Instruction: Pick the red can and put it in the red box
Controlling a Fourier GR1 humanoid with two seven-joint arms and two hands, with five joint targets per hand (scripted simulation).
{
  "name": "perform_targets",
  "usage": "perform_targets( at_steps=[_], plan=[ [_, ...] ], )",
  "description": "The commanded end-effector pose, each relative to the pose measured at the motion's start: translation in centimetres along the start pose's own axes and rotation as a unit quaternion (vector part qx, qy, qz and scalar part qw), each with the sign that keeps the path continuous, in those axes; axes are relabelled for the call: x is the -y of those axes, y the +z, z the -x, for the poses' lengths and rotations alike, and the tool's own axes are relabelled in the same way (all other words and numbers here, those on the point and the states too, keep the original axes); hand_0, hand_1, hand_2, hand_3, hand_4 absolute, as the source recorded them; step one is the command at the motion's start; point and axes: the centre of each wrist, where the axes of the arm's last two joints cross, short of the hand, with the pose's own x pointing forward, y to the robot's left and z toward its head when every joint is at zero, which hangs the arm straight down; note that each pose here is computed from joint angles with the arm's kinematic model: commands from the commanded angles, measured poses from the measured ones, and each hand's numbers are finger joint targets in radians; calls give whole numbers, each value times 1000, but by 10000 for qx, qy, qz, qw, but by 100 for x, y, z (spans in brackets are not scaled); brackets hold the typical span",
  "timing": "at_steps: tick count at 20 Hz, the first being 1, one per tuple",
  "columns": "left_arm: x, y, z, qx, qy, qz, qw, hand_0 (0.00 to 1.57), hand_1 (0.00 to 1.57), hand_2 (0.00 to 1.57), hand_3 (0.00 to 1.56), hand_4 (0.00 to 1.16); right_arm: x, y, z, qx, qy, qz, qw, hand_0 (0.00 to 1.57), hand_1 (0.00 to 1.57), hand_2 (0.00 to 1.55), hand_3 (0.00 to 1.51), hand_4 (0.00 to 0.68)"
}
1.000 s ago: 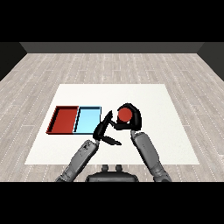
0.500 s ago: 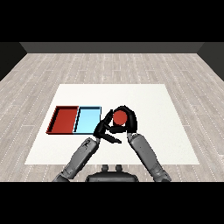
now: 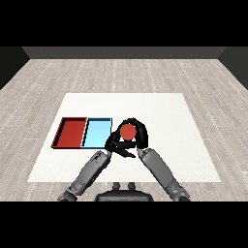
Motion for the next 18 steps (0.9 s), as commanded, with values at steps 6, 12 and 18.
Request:
perform_targets(
  at_steps=[6,12,18],
  plan=[
    [288,17,-94,140,16,6,9999,0,0,0,0,0,-120,-7,-144,-43,-296,-114,9995,1571,1571,1482,1404,658],
    [47,20,-8,-80,-169,-1374,9903,1571,1571,1571,1539,1122,-194,-6,7,-18,-231,-46,9997,1571,1571,1474,1405,624],
    [154,-64,24,-200,-185,-1311,9910,1571,1571,1571,1497,1123,-215,167,56,10,-359,-60,9993,1571,1571,1473,1403,632]
  ],
)
